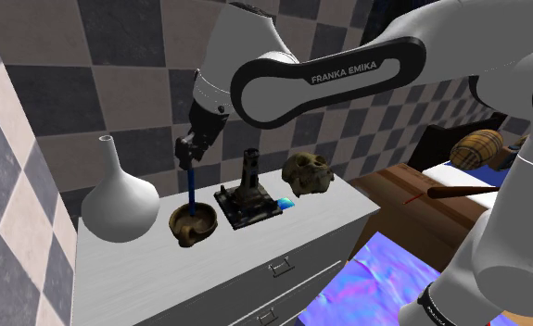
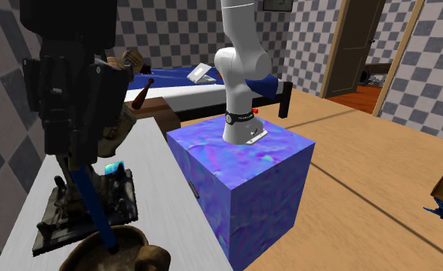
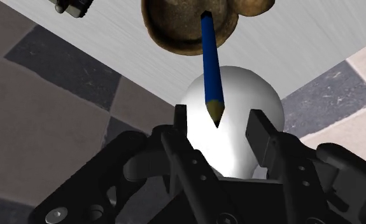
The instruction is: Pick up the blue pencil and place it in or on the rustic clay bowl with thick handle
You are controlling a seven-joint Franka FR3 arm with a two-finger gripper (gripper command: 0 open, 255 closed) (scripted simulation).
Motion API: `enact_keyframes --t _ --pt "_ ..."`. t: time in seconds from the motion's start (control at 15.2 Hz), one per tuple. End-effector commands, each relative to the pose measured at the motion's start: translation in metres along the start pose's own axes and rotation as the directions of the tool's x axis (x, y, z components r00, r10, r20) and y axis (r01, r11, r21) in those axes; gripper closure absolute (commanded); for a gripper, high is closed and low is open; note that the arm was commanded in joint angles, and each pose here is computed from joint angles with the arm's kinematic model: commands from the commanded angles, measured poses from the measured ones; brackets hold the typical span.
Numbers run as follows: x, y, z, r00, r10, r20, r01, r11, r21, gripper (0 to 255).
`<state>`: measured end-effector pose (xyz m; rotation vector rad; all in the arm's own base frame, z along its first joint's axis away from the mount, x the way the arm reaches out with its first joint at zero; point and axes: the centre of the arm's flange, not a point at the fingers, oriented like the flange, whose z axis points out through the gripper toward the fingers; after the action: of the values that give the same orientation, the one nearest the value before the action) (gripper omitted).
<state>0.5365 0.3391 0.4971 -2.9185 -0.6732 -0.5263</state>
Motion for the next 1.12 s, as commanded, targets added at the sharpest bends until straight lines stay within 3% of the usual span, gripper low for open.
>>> enact_keyframes --t 0.0,0.26,0.53,1.06 --pt "0.000 0.000 0.000 1.000 0.000 0.000 0.000 1.000 0.000 0" --pt "0.000 0.000 0.000 1.000 0.000 0.000 0.000 1.000 0.000 0" --pt "0.000 0.000 -0.050 1.000 0.000 0.000 0.000 1.000 0.000 0" --pt "0.000 0.000 -0.050 1.000 0.000 0.000 0.000 1.000 0.000 0"
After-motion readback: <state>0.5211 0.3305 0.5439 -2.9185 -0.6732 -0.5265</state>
